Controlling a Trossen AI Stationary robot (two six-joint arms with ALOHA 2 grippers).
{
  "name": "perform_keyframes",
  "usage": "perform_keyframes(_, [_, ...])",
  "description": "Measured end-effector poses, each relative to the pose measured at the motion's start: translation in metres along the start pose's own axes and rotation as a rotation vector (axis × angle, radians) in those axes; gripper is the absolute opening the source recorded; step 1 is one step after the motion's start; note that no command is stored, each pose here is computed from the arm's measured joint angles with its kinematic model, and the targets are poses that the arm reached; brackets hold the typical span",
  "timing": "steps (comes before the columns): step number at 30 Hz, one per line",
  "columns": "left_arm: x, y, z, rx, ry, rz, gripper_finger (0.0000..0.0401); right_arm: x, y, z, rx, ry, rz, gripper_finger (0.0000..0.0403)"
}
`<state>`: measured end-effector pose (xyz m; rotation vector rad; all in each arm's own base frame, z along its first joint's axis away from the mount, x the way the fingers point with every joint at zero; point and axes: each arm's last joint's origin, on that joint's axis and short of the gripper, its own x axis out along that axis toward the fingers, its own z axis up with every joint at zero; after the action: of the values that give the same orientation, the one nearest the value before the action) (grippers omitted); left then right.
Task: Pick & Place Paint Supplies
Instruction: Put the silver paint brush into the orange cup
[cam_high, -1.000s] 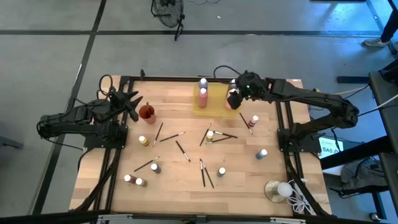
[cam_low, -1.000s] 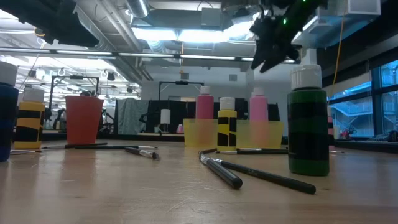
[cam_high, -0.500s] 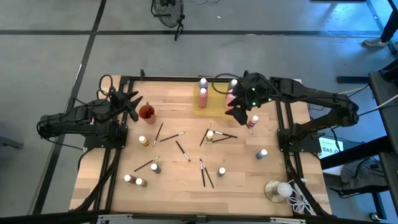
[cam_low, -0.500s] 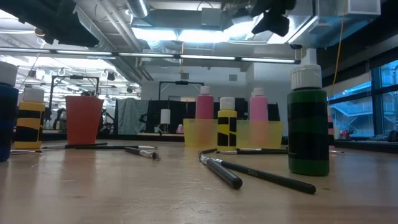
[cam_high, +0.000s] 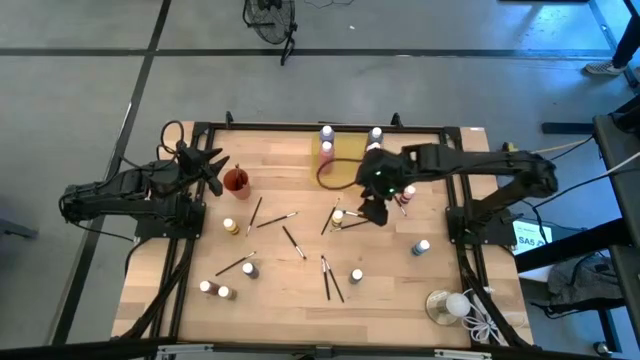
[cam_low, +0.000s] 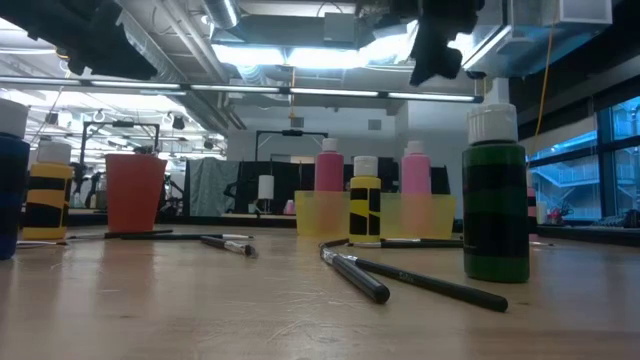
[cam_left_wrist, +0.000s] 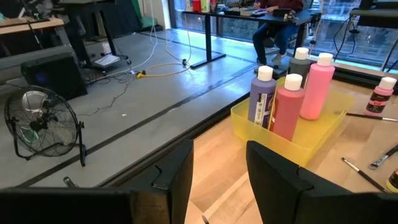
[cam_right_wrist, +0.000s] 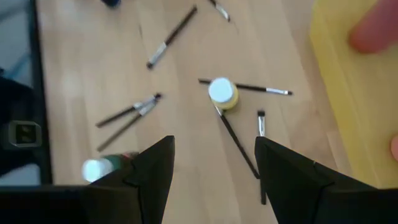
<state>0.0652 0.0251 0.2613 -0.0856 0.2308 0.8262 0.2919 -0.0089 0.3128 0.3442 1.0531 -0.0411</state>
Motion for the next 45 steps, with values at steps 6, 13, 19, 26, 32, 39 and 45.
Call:
perform_keyframes(6, [0.000,0.000,-0.001,-0.006,0.005,0.001,0.0143,0.039,-0.005,0.002,-0.077,0.132,-0.028,0.0226])
perform_keyframes(13, [0.000,0.000,-0.001,-0.011,0.007,0.001,0.0143,0.076,-0.011,0.001,-0.101,0.256,-0.054,0.0226])
perform_keyframes(19, [0.000,0.000,-0.001,-0.011,0.007,0.001,0.0143,0.098,-0.018,0.001,-0.141,0.312,-0.071,0.0226])
perform_keyframes(26, [0.000,0.000,-0.001,-0.011,0.007,0.001,0.0143,0.105,-0.027,0.006,-0.182,0.279,-0.126,0.0226])
perform_keyframes(32, [0.000,0.000,-0.001,-0.011,0.007,0.001,0.0143,0.105,-0.030,0.009,-0.207,0.251,-0.122,0.0226])
perform_keyframes(39, [0.000,0.000,-0.001,-0.011,0.007,0.001,0.0143,0.116,-0.036,0.009,-0.247,0.275,-0.121,0.0226])
perform_keyframes(45, [0.000,0.000,-0.001,-0.011,0.007,0.002,0.0143,0.128,-0.038,0.008,-0.280,0.299,-0.117,0.0226])
